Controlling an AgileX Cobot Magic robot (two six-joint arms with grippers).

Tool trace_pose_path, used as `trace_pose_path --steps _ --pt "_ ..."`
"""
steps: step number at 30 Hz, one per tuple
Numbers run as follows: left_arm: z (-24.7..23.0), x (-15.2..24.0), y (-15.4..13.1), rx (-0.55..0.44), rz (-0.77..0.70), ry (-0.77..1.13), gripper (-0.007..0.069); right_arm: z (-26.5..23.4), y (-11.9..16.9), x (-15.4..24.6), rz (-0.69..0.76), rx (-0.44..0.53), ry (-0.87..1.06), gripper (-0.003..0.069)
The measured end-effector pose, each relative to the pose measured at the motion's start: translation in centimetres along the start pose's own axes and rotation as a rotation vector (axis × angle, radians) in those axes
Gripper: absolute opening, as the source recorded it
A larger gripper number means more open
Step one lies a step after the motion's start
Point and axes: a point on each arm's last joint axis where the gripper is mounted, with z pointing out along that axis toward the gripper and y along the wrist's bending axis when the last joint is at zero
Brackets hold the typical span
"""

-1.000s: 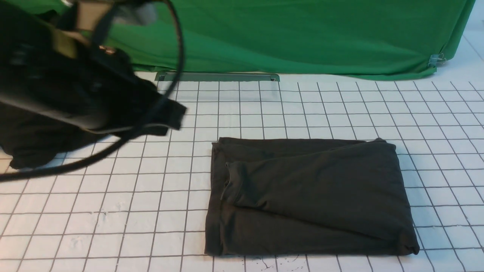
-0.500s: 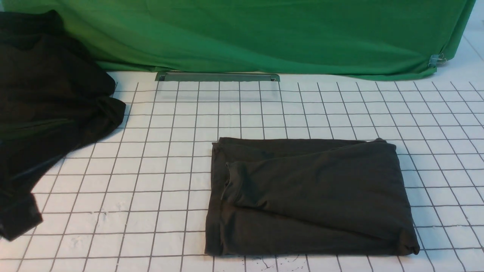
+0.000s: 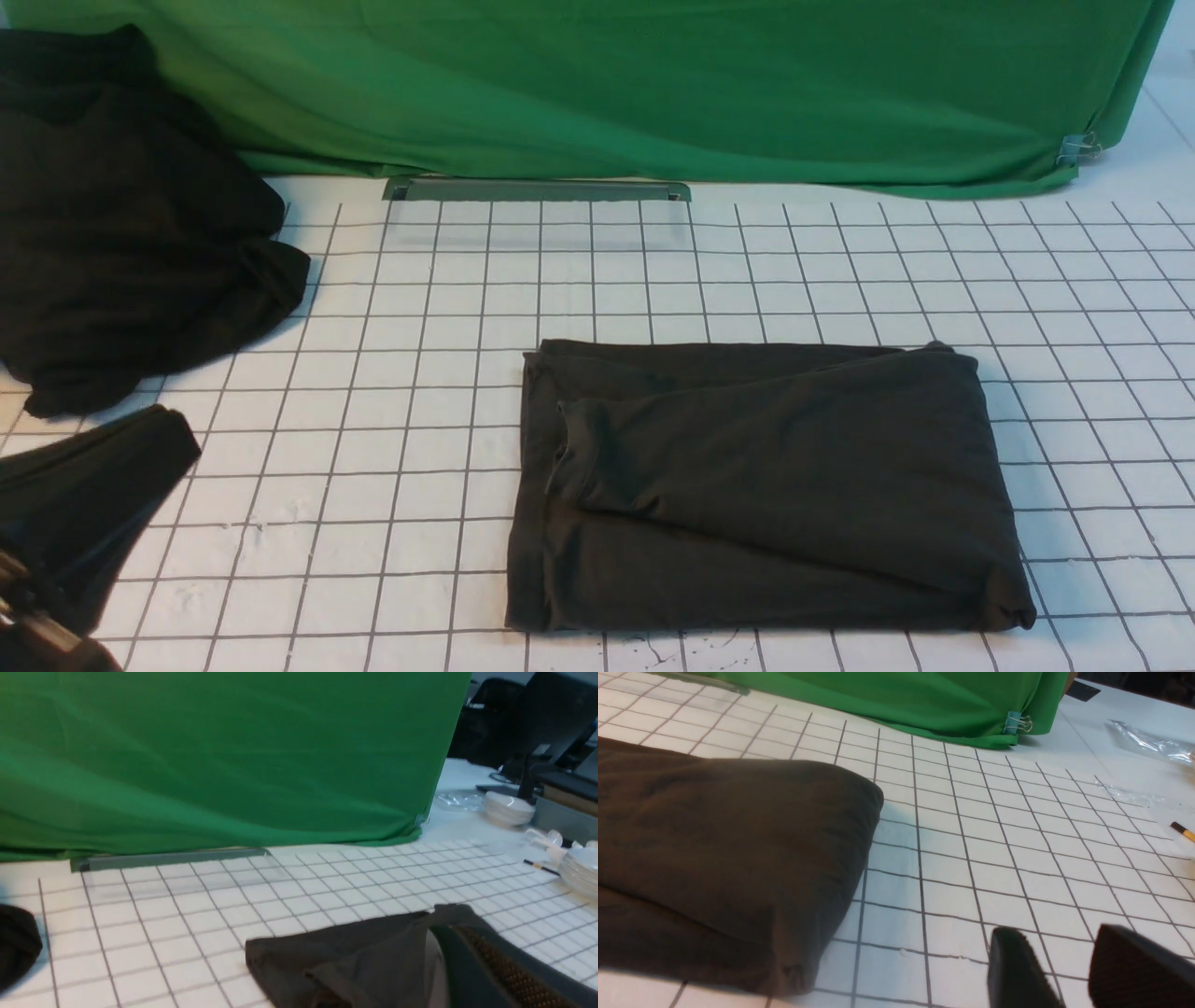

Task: Fold a long-sleeved shirt over a white checkered tablecloth.

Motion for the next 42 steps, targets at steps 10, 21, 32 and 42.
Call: trace_pose_path --steps 10,21,32,42 --pt "-0.8 4.2 1.5 -0.093 0.067 0.077 0.0002 0.0 0.0 0.0 0.0 0.0 0.0 0.0239" --pt "-3.6 8.1 3.9 -0.405 0.038 -0.064 0.0002 0.0 0.0 0.0 0.0 0.0 -0.001 0.0241" --pt "-3.9 9.1 4.6 -0.527 0.032 0.036 0.0002 0.0 0.0 0.0 0.0 0.0 -0.001 0.0241" --pt "-3.9 9.4 4.6 -0.531 0.052 0.069 0.0002 0.0 0.0 0.0 0.0 0.0 -0.001 0.0241"
